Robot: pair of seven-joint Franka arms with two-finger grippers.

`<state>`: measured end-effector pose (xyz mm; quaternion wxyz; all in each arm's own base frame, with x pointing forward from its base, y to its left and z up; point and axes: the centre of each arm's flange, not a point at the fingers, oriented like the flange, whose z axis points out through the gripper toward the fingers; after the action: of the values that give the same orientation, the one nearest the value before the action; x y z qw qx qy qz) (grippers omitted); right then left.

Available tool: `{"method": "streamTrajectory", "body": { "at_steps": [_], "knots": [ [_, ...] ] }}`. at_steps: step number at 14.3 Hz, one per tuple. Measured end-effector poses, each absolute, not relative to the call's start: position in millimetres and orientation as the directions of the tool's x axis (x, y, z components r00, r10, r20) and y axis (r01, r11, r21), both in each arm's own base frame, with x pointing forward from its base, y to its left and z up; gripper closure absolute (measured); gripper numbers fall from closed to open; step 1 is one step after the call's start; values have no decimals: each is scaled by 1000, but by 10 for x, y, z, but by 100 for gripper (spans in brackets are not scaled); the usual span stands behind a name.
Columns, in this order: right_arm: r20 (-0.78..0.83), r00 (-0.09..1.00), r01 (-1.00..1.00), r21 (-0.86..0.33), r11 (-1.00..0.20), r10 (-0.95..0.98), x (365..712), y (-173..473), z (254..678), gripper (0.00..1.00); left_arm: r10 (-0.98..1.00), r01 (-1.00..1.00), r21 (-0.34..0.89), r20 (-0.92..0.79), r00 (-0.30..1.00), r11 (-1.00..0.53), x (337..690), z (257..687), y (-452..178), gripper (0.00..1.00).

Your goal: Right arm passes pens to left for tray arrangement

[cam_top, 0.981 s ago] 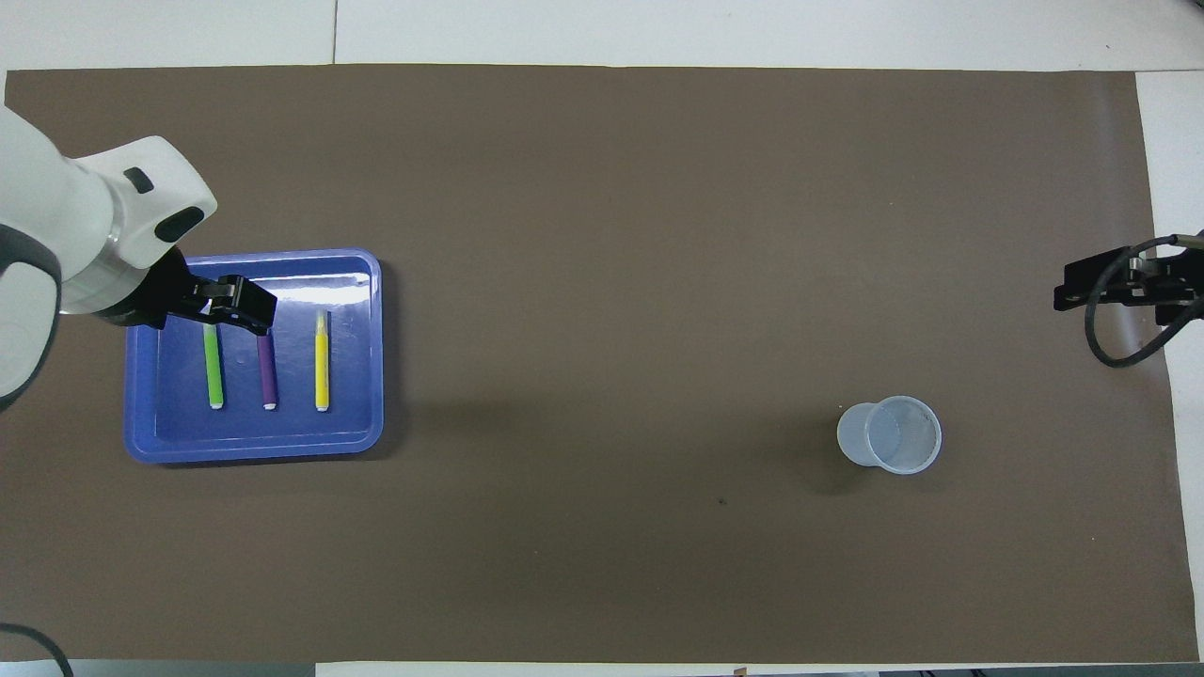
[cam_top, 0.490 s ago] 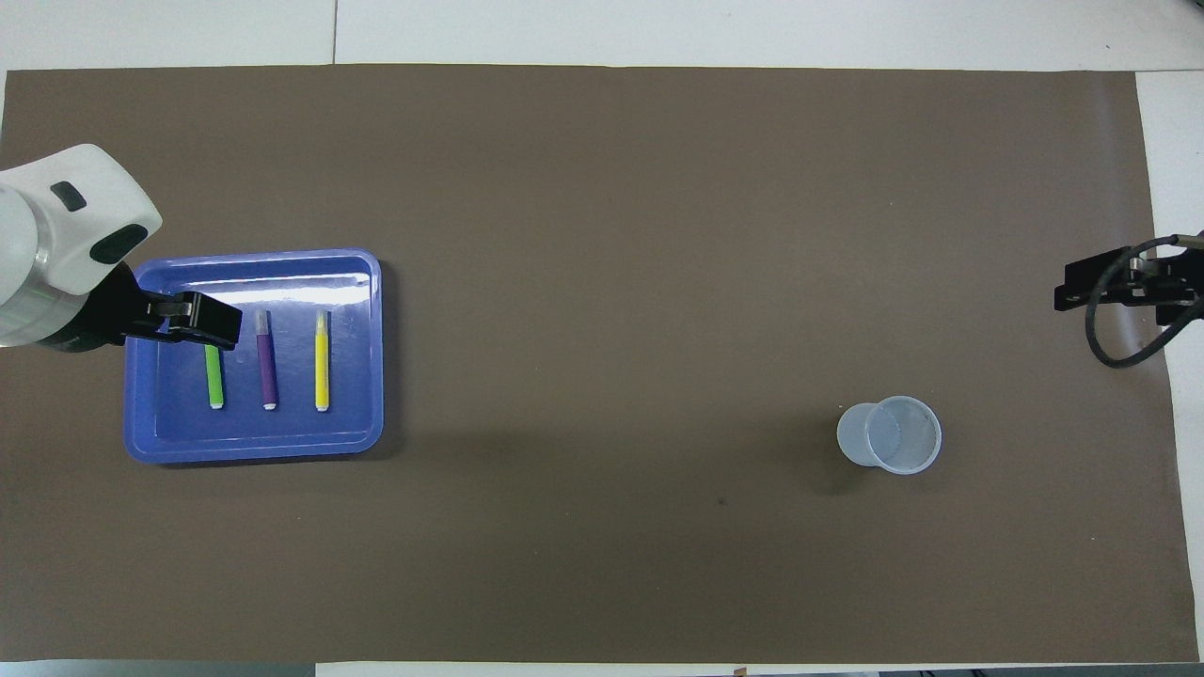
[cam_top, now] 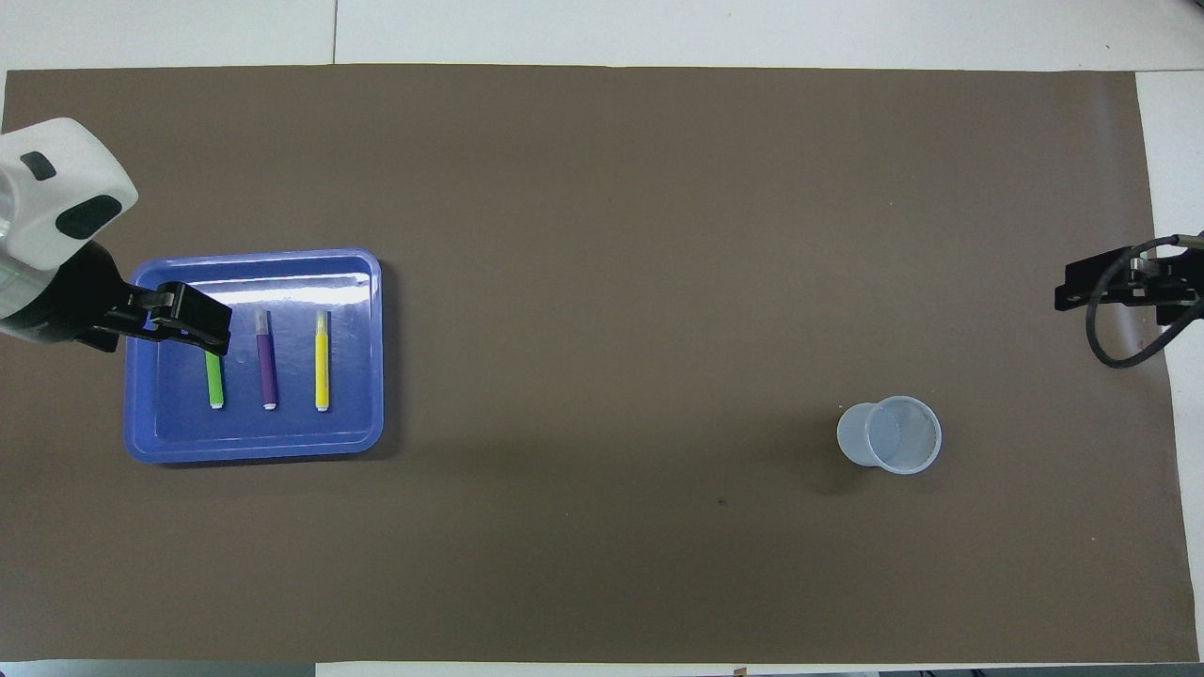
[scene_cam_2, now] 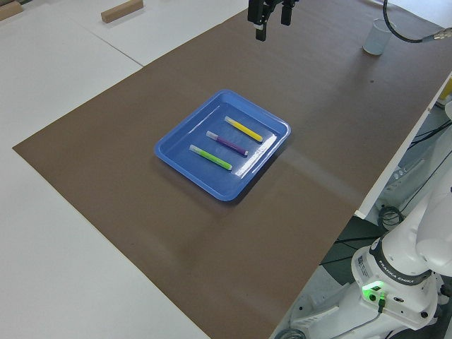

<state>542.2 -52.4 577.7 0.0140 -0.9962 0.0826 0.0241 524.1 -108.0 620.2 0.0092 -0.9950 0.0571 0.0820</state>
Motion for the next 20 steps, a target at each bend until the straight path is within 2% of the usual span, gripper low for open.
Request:
{"method": "streamTrajectory", "body": {
  "at_steps": [4, 20],
  "knots": [
    [-50, 985, -165, -24, -986, -164, 5420, -524, 5779, 0, -114, -115, -3, -96, 989, -993, 5328, 6177, -1100, 0],
    [-50, 985, -165, -24, -986, -164, 5419, -524, 5782, 0, -87, -87, -2, -55, 995, -996, 5369, 6184, -963, 0]
  ]
}}
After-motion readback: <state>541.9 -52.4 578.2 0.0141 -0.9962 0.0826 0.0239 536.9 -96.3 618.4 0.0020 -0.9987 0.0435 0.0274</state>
